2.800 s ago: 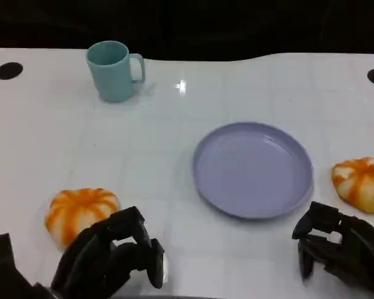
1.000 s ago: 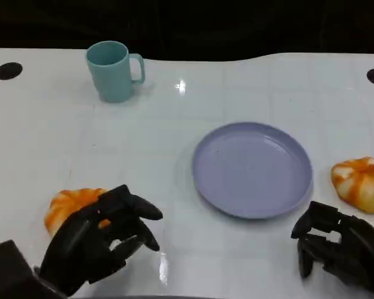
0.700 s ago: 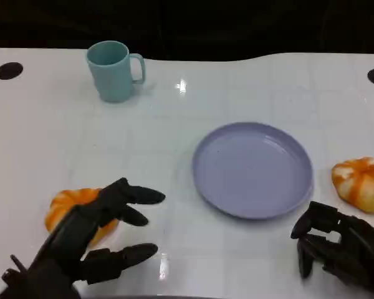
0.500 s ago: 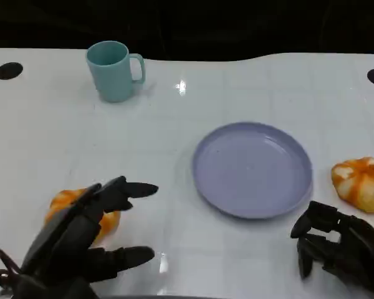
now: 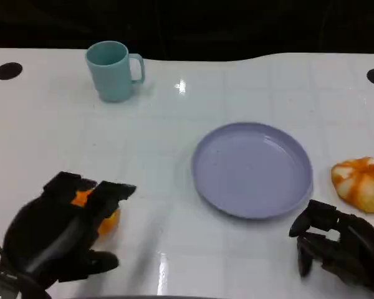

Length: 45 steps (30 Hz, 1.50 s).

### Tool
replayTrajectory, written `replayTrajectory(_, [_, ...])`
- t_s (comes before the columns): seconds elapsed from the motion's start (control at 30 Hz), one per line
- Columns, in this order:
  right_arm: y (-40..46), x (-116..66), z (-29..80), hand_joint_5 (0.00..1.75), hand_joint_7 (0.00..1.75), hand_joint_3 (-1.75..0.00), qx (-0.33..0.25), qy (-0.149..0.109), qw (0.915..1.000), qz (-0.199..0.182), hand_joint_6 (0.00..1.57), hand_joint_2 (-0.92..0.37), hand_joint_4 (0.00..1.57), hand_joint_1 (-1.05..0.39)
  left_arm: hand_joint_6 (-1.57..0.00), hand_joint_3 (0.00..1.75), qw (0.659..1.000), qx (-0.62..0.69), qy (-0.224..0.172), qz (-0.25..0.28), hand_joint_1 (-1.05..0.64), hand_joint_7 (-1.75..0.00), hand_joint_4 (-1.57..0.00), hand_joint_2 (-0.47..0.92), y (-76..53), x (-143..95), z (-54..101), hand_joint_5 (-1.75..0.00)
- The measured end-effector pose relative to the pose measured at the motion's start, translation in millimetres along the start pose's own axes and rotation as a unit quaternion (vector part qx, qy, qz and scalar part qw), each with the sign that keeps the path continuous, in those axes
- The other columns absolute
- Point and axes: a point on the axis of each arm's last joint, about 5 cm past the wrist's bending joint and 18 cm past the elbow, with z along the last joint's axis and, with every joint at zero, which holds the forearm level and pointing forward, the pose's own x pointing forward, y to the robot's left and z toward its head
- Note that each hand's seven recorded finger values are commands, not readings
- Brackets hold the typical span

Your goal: Grasp the bread from the table and place it into the plate.

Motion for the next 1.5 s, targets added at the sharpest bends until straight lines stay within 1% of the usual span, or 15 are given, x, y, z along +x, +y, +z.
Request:
replayTrajectory(0.13, [0.1, 0.2, 0.2, 1.75, 1.35, -0.26, -0.001, 0.000, 1.0000, 0.000, 0.71, -0.92, 0.67, -0.55, -0.10, 0.01, 0.999, 0.033, 0.013, -0.007, -0.50, -0.29, 0.00, 0.85, 1.6, 1.0, 4.6, -0.41])
replayTrajectory(0.2, [0.3, 0.3, 0.5, 1.75, 1.36, -0.26, -0.004, 0.001, 1.0000, -0.001, 0.72, -0.92, 0.68, -0.56, -0.13, 0.01, 0.999, 0.046, 0.023, -0.014, -0.44, -0.20, -0.01, 0.83, 1.3, 1.5, 6.5, -0.37])
replayTrajectory(0.33, [0.6, 0.3, 1.0, 1.75, 1.36, -0.26, -0.008, 0.002, 1.0000, -0.002, 0.71, -0.92, 0.68, -0.55, -0.14, 0.00, 0.995, 0.087, 0.046, -0.031, -0.40, -0.15, -0.01, 0.80, 0.9, 3.0, 9.8, -0.33])
replayTrajectory(0.47, [0.5, 0.0, 1.0, 1.75, 1.36, -0.25, -0.005, 0.003, 1.0000, -0.003, 0.71, -0.92, 0.68, -0.54, -0.18, 0.00, 0.990, 0.128, 0.053, -0.040, -0.40, -0.12, -0.03, 0.76, 0.6, 8.9, 12.4, -0.33])
replayTrajectory(0.7, [0.0, -0.1, 0.5, 1.75, 1.36, -0.24, 0.005, 0.003, 1.0000, -0.001, 0.71, -0.92, 0.68, -0.54, -0.23, 0.00, 0.984, 0.153, 0.062, -0.065, -0.38, -0.06, -0.07, 0.75, -12.0, 21.8, 7.6, -0.29])
replayTrajectory(0.8, [0.0, -0.1, 0.5, 1.75, 1.35, -0.24, 0.004, 0.003, 1.0000, -0.001, 0.71, -0.92, 0.68, -0.54, -0.23, 0.00, 0.983, 0.153, 0.071, -0.077, -0.41, -0.05, -0.09, 0.76, -18.4, 27.8, 3.0, -0.27])
replayTrajectory(0.93, [0.1, -0.5, 0.5, 1.75, 1.35, -0.23, 0.003, 0.002, 1.0000, -0.002, 0.72, -0.92, 0.69, -0.54, -0.22, 0.01, 0.980, 0.156, 0.074, -0.097, -0.44, -0.02, -0.06, 0.78, -25.5, 34.7, 0.9, -0.24])
replayTrajectory(1.1, [0.3, -0.6, 0.5, 1.75, 1.35, -0.26, 0.003, 0.002, 1.0000, -0.001, 0.72, -0.92, 0.69, -0.54, -0.24, 0.00, 0.975, 0.161, 0.081, -0.127, -0.45, -0.02, -0.08, 0.77, -30.9, 44.6, -2.3, -0.23])
replayTrajectory(1.23, [0.5, -0.9, 0.4, 1.75, 1.35, -0.26, 0.001, 0.001, 1.0000, -0.001, 0.72, -0.92, 0.69, -0.55, -0.31, 0.02, 0.973, 0.155, 0.085, -0.147, -0.39, -0.03, -0.17, 0.80, -40.9, 48.5, -7.6, -0.22])
replayTrajectory(1.3, [0.6, -0.8, 0.6, 1.75, 1.36, -0.26, -0.001, 0.001, 1.0000, -0.002, 0.72, -0.92, 0.69, -0.56, -0.35, 0.03, 0.976, 0.148, 0.081, -0.139, -0.36, -0.03, -0.21, 0.82, -44.8, 49.4, -10.6, -0.20])
replayTrajectory(1.4, [1.2, -0.4, 1.5, 1.75, 1.36, -0.26, -0.007, 0.003, 1.0000, -0.004, 0.72, -0.92, 0.68, -0.56, -0.41, 0.05, 0.979, 0.140, 0.076, -0.126, -0.33, -0.04, -0.29, 0.86, -47.3, 51.4, -15.4, -0.20])
replayTrajectory(1.47, [1.6, -0.7, 1.6, 1.75, 1.36, -0.25, -0.009, 0.003, 0.9999, -0.006, 0.72, -0.92, 0.68, -0.57, -0.48, 0.07, 0.981, 0.137, 0.073, -0.119, -0.30, -0.05, -0.41, 0.89, -48.6, 52.8, -17.7, -0.24])
replayTrajectory(1.5, [1.7, -0.8, 1.7, 1.75, 1.37, -0.25, -0.009, 0.003, 0.9999, -0.008, 0.72, -0.92, 0.68, -0.56, -0.50, 0.08, 0.982, 0.130, 0.072, -0.115, -0.29, -0.06, -0.45, 0.90, -49.2, 53.1, -19.2, -0.25])
